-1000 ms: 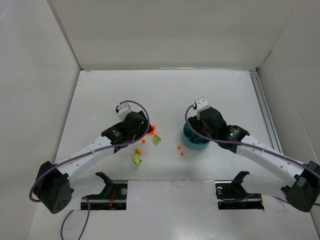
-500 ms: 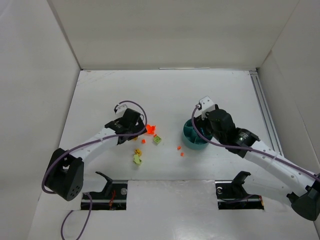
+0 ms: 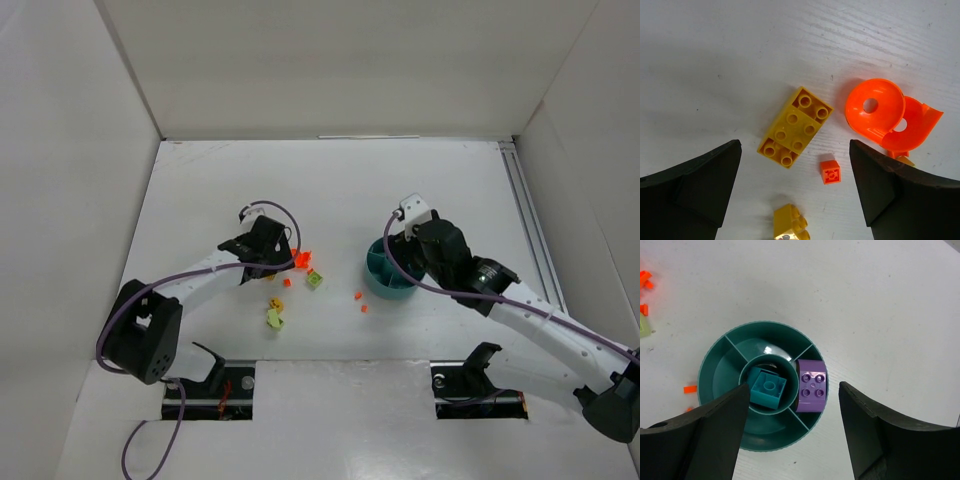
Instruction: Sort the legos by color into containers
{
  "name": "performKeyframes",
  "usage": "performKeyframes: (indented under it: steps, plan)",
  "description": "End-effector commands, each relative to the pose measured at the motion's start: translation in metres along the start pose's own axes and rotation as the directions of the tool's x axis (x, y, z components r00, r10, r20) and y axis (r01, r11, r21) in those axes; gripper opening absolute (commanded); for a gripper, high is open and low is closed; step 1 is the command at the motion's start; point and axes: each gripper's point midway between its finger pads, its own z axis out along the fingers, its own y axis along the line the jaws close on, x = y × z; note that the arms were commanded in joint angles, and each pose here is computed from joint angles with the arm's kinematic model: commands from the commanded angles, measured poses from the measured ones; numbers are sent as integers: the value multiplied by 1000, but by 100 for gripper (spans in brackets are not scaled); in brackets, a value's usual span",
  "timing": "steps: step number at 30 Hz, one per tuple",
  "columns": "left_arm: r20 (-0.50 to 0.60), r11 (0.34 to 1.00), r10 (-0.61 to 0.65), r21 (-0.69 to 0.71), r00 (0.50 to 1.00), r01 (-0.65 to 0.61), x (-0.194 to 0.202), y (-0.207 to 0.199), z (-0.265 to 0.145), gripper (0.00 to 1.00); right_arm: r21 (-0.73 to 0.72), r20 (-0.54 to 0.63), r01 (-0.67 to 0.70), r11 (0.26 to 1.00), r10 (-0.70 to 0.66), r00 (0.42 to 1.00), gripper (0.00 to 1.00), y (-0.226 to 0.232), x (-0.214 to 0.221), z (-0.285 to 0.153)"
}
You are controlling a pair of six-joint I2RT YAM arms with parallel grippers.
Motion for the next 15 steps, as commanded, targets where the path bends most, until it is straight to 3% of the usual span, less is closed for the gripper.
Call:
performKeyframes:
  steps: [1, 6, 12, 15]
  plan:
    - [35, 1000, 20, 4, 999, -20, -11, 0, 3, 85, 32, 20, -11, 999, 10, 1000, 77, -9, -5, -1]
    - [10, 998, 55, 12, 998, -55, -9, -5, 9, 71, 49, 23, -24, 999, 23, 999, 77, -15, -3, -1]
    - [-26, 997, 78, -4, 997, -78, 3, -1, 18, 70, 64, 6, -27, 998, 27, 1000, 77, -21, 2, -2]
    - [-33, 997, 80, -9, 996, -80, 3, -1, 21, 58, 71, 4, -32, 997, 31, 1000, 77, -24, 4, -3]
